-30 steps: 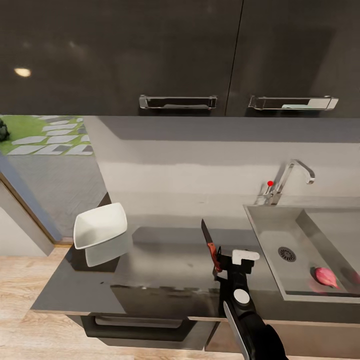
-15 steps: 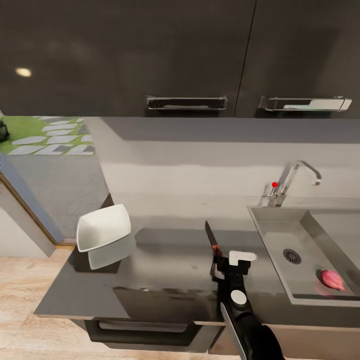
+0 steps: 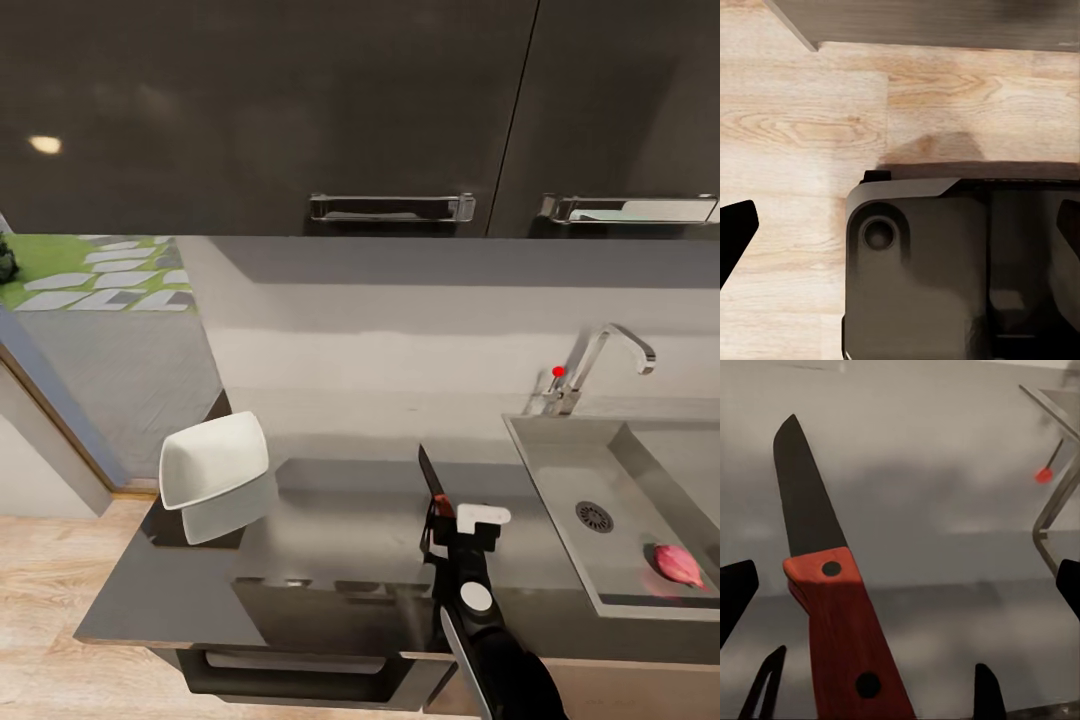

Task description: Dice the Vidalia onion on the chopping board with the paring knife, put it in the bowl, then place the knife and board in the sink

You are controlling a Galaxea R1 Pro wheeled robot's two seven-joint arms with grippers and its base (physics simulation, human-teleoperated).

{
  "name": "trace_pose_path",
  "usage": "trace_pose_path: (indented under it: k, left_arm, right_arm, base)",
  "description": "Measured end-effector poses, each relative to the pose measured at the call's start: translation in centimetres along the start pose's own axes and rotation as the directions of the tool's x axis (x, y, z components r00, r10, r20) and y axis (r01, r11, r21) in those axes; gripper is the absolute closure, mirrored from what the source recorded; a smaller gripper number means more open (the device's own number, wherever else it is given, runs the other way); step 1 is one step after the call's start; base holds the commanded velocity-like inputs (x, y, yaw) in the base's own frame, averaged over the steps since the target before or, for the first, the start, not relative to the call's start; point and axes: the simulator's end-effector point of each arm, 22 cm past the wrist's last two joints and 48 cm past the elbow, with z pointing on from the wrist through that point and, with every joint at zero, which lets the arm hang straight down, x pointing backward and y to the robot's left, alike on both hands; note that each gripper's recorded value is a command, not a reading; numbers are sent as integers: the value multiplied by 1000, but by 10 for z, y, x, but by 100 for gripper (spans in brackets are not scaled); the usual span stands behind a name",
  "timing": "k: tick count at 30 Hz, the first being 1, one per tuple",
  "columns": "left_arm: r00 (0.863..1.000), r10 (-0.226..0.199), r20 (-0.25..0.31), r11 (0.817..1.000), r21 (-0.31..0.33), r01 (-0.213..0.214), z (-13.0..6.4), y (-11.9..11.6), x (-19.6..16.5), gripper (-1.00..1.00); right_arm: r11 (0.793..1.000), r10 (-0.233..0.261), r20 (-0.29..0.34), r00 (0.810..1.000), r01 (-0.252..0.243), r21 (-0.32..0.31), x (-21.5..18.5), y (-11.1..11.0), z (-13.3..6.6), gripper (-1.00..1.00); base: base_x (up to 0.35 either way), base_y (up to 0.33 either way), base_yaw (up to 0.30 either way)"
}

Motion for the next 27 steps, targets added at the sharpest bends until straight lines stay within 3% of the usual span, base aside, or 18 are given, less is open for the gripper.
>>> trace_pose_path:
  k: [27]
  left_arm:
    - [1000,0,1,1000,0,0,0,0,-1,-100]
  right_arm:
    - [1000,-20,-38,999,20,-5,21,1,0,-100]
  base:
    - [0,0,0]
